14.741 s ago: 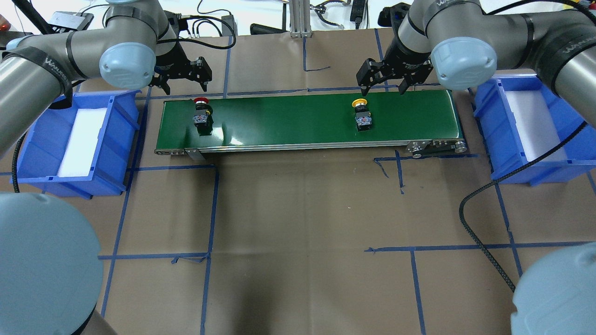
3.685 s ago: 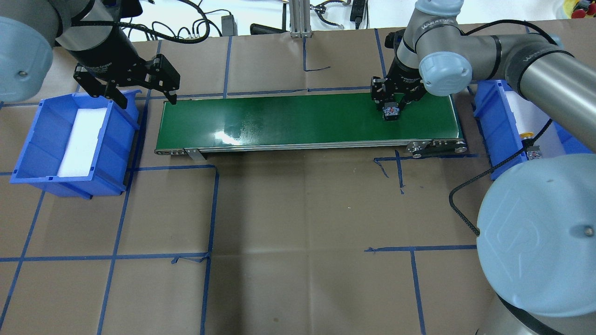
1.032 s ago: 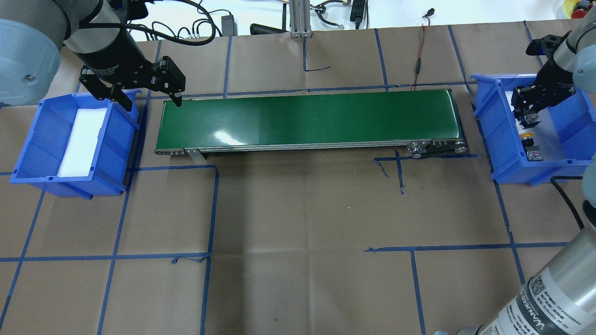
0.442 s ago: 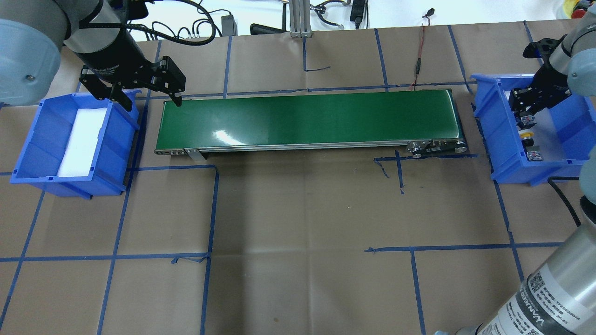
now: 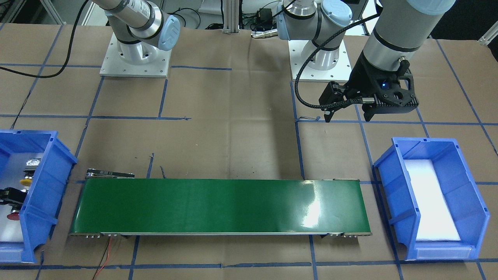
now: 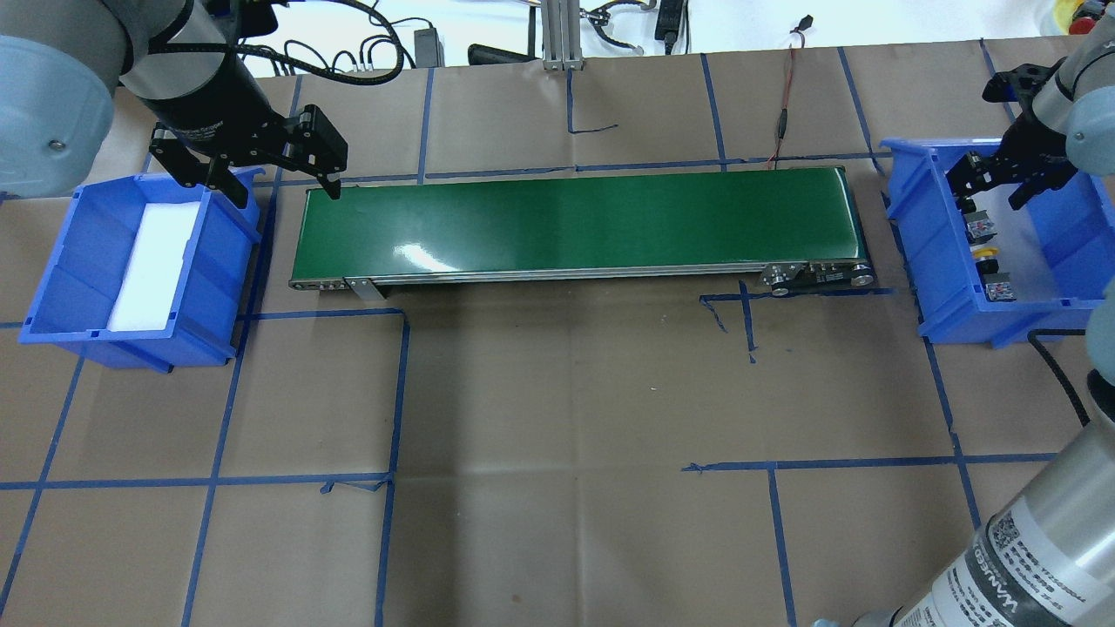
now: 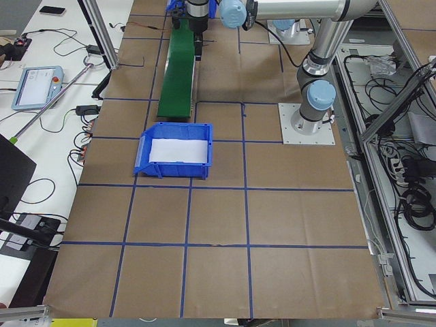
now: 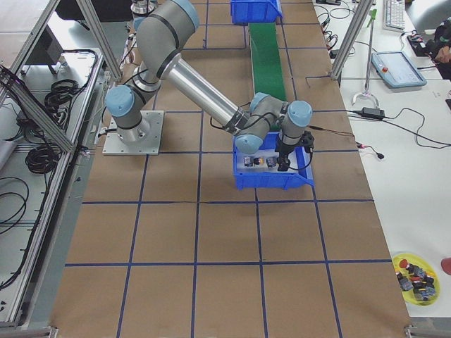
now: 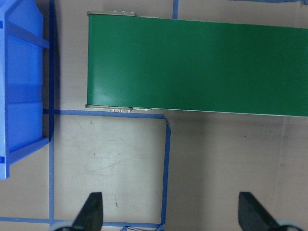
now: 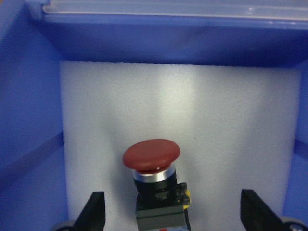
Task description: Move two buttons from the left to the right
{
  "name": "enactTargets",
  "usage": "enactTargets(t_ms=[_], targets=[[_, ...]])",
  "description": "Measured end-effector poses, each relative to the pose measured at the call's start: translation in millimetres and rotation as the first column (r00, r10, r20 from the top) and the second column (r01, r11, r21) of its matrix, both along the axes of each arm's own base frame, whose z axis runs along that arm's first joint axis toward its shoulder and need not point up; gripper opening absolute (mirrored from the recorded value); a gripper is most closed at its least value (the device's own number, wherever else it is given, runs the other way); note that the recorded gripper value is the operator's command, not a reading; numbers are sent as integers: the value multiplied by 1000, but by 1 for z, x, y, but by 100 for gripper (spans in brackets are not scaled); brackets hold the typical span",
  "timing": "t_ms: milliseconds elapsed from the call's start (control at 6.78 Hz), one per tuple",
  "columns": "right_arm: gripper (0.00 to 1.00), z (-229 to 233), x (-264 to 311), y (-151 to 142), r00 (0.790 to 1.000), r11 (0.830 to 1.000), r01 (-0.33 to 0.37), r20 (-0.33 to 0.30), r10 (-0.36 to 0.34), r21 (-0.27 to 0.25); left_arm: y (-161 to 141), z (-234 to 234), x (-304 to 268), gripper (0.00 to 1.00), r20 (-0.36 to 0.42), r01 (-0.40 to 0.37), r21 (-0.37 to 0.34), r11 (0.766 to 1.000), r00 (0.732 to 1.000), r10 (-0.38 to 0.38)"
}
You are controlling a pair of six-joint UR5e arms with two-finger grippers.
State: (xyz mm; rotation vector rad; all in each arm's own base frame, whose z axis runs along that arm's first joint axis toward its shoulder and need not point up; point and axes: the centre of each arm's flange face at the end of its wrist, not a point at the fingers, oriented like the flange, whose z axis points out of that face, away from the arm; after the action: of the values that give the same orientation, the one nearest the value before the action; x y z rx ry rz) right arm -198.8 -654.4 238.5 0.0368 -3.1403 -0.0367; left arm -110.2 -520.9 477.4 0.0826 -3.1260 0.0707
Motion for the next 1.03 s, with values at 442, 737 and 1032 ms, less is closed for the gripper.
enactTargets(t_ms=[442,737,1032], targets=[[99,78,13,19,999,999,4,-43,-6,-46,0,-1,0,100,1,2,3,1000,1000,-2],[100,159,59,47,990,988,130,-42,-134,-86,2,-2,1,100,4,16,5,1000,1000,-16],[100,229,171,70,993,979,107,-26,-113,-174,3,-3,1,100,4,20,6,1000,1000,-20]])
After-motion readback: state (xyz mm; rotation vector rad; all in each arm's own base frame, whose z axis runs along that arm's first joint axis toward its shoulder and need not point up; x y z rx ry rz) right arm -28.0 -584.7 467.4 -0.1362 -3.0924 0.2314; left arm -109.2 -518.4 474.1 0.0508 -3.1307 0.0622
